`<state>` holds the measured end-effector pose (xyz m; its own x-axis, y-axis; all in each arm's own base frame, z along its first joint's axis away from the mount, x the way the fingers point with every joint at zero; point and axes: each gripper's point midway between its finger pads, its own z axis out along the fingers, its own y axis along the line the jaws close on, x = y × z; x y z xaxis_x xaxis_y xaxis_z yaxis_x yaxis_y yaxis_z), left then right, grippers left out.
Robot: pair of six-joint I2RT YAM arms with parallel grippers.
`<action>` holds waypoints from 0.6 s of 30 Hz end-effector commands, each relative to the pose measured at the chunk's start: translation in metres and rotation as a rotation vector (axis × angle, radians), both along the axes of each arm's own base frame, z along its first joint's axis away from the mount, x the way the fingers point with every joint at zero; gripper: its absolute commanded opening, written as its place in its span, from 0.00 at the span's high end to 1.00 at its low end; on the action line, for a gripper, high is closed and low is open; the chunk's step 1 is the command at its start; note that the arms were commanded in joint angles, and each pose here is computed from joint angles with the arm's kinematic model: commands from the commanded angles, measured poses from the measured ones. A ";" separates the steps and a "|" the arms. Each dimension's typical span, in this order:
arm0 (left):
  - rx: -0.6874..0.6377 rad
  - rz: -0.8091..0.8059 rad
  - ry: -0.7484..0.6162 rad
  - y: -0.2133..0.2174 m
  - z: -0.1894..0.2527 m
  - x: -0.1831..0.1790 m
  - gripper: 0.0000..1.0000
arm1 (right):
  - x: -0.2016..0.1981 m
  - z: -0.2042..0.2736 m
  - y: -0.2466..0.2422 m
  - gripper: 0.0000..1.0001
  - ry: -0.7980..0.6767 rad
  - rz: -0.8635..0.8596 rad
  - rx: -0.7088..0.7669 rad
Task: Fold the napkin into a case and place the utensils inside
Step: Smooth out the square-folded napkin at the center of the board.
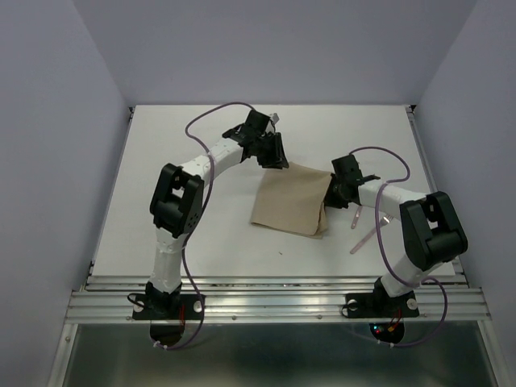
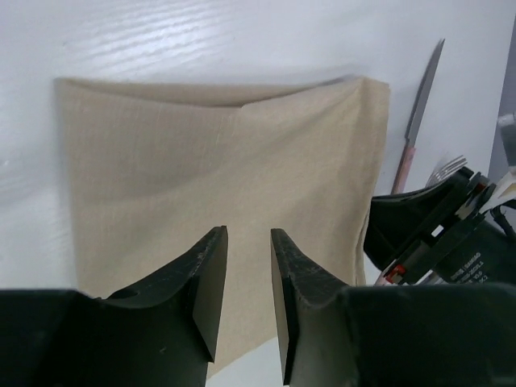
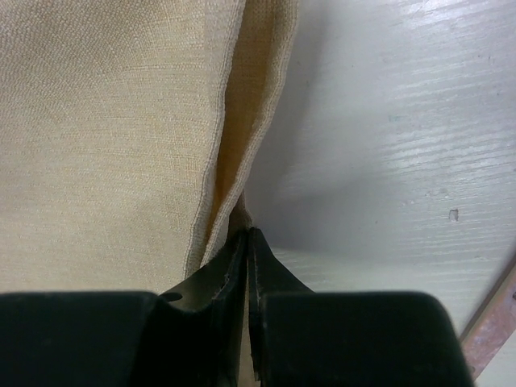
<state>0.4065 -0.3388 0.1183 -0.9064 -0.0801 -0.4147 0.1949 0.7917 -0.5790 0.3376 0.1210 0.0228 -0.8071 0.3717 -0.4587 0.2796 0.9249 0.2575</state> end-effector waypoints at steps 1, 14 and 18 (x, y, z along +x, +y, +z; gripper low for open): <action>-0.033 -0.075 -0.025 -0.021 0.000 0.012 0.62 | 0.010 0.002 0.008 0.92 -0.029 0.033 0.008; 0.077 -0.001 -0.063 -0.013 -0.032 0.065 0.66 | 0.005 -0.002 0.005 0.92 -0.019 0.032 -0.002; 0.092 -0.006 -0.058 -0.008 -0.037 0.066 0.67 | 0.003 0.000 0.001 0.92 -0.020 0.026 -0.016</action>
